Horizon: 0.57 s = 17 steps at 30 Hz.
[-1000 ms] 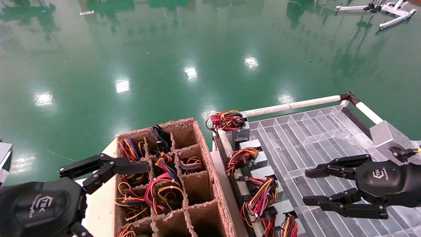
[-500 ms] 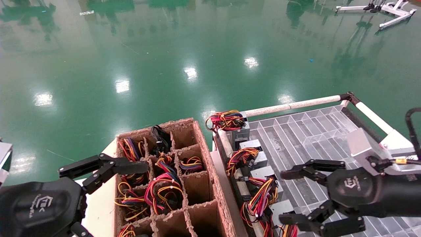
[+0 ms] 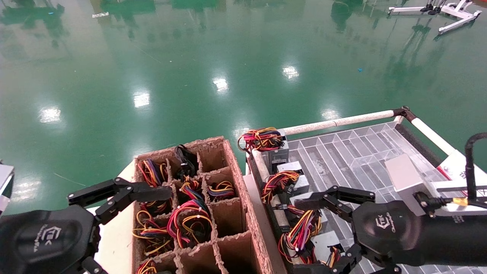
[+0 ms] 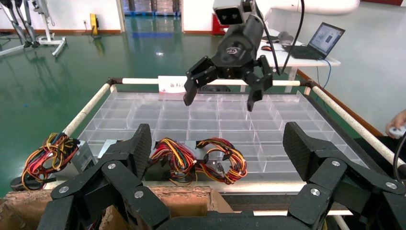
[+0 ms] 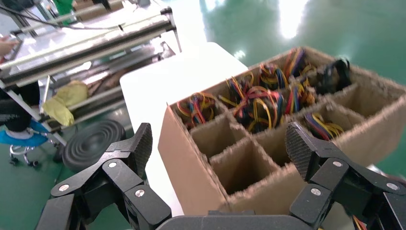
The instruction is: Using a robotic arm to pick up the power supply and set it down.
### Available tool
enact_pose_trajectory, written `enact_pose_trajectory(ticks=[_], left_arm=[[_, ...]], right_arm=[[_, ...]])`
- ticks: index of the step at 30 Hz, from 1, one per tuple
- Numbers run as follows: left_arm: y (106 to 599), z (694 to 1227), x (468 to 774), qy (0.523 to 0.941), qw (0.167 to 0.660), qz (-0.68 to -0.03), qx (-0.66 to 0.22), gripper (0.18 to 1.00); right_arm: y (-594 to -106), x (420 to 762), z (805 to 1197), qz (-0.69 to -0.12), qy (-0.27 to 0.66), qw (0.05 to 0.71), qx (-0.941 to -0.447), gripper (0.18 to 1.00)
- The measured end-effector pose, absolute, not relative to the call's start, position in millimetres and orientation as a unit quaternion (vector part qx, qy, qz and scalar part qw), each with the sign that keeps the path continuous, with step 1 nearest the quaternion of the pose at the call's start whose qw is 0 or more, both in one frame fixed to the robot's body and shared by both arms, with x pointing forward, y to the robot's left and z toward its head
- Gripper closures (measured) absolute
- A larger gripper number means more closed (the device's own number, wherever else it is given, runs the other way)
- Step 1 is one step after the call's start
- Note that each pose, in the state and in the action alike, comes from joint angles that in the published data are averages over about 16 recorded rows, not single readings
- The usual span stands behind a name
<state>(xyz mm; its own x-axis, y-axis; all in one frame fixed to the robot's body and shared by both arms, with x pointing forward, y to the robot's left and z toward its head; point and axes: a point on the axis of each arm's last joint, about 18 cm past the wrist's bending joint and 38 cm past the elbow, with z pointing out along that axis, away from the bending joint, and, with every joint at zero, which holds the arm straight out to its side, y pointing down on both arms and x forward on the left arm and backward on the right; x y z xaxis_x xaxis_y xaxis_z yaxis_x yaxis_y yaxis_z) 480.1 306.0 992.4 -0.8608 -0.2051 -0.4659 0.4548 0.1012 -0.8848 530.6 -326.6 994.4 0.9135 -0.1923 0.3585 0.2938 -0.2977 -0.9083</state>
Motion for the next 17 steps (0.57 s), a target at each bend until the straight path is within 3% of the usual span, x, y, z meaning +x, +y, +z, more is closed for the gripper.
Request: enact_pose_trajectory(ticks=[17], left_arm=[[306, 992, 480, 0.699, 0.248, -0.664, 0.089, 0.184]], right_arm=[[-307, 510, 992, -0.207, -0.071, 0.629, -0.746, 0.178]])
